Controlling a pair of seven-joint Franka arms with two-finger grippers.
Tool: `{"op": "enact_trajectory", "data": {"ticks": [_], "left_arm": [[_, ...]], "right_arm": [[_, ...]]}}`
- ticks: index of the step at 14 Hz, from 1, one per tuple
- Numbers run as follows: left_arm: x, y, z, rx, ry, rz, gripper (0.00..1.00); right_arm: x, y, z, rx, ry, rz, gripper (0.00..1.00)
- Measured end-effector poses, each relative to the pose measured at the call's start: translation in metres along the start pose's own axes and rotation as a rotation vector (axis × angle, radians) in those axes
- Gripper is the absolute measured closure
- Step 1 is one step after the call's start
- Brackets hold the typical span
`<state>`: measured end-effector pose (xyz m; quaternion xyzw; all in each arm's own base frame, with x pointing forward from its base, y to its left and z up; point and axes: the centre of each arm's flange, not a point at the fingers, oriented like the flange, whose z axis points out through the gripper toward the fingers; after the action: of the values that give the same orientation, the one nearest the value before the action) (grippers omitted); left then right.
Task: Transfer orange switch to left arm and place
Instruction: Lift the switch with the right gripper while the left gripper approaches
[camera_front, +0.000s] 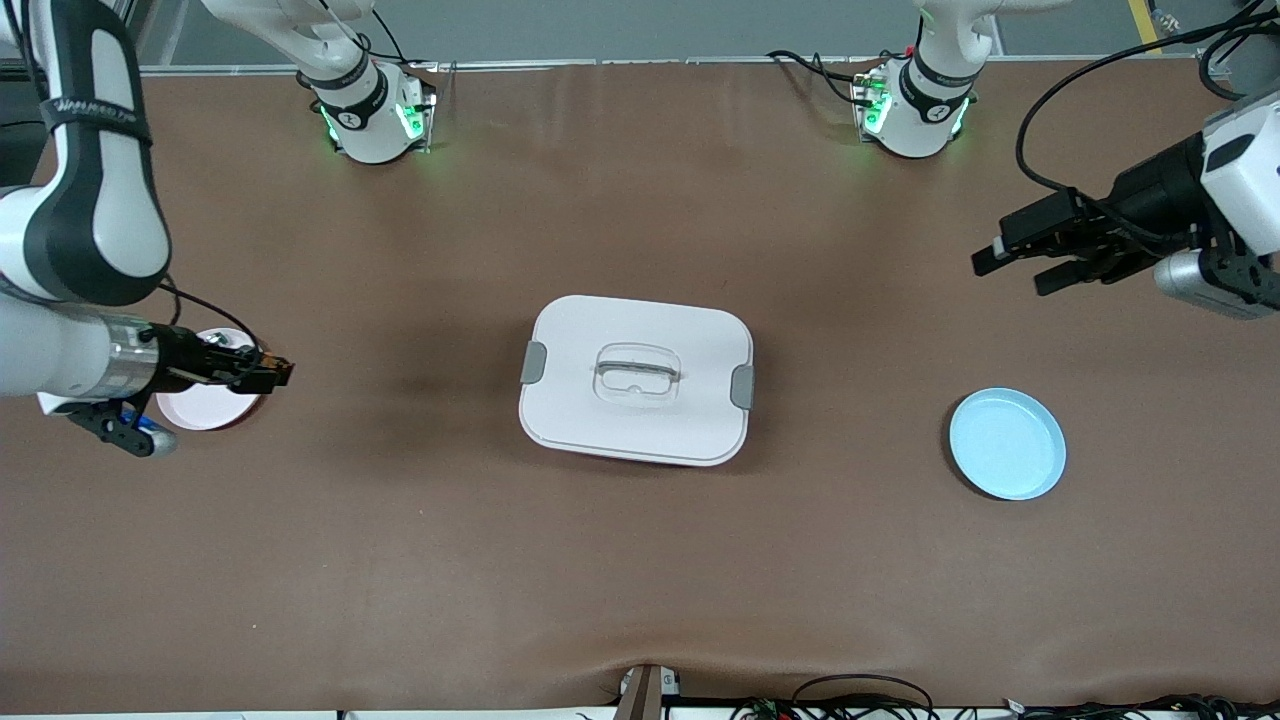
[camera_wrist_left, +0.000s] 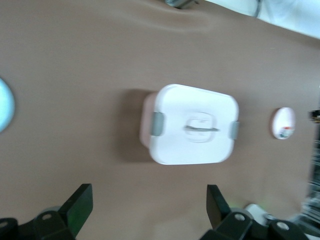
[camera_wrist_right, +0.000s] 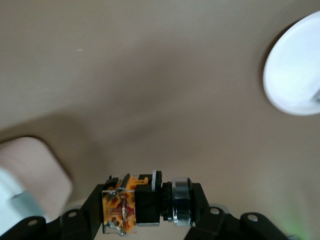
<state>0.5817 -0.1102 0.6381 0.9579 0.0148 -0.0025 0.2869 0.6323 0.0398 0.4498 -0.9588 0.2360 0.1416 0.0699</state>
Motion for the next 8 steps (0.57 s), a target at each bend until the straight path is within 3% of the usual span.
{"op": "enact_trajectory", "data": {"ticks": [2, 8], "left_arm": [[0.013, 0.003, 0.017, -0.085, -0.006, -0.033, 0.00], [0.023, 0.076, 0.091, -0.158, 0.046, -0.099, 0.00]], "right_arm": [[-0.030, -0.050, -0.009, 0.026, 0.010, 0.078, 0.28], [-0.103, -0.144, -0.026, 0.150, -0.059, 0.338, 0.28]]}}
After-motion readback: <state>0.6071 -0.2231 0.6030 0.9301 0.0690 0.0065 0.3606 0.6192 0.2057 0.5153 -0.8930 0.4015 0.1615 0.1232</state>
